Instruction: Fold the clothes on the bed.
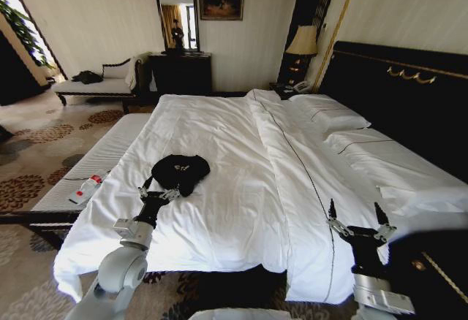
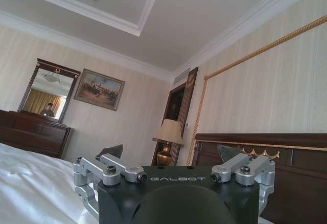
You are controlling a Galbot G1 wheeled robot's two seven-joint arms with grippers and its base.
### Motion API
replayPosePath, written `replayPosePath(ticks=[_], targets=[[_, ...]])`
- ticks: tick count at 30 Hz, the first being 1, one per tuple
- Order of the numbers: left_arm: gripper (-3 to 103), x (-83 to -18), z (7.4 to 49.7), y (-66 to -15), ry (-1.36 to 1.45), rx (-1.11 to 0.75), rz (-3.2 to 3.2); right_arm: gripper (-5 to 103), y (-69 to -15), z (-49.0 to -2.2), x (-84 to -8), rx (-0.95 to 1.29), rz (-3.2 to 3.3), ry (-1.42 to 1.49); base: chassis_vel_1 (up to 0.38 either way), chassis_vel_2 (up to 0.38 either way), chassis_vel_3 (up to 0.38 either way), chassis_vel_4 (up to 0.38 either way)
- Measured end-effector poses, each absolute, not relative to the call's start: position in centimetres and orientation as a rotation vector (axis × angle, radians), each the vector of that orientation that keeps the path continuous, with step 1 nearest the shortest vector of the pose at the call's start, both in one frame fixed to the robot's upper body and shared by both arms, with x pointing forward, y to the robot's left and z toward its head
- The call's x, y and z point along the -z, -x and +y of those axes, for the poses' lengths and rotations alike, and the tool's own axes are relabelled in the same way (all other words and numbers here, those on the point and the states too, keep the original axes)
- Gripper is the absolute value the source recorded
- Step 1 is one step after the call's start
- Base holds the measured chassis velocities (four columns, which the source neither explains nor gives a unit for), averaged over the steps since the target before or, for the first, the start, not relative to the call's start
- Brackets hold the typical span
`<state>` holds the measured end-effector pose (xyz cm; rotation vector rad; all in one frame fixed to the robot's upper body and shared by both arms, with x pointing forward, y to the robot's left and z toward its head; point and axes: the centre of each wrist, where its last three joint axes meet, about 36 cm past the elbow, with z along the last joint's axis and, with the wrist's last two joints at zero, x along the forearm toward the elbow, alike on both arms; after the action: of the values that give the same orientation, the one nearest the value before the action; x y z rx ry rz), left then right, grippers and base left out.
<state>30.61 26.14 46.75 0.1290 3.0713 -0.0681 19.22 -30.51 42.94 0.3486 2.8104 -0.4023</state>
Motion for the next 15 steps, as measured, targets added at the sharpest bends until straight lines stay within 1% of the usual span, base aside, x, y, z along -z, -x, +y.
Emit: replayPosePath(ticks=[11,15], targets=[[100,-47.18,26.51,-29.87,-0.101,0.019,3.051,100,-19.25,-30.30,-42.49,0.402,2.817,-0.344,0.000,0.000,0.000,0.000],[100,-47.19,26.38,-29.59,-0.099,0.019,3.053,100,-19.33,-30.38,-42.35,0.404,2.817,-0.342,0.053,0.026,-0.037,-0.049]])
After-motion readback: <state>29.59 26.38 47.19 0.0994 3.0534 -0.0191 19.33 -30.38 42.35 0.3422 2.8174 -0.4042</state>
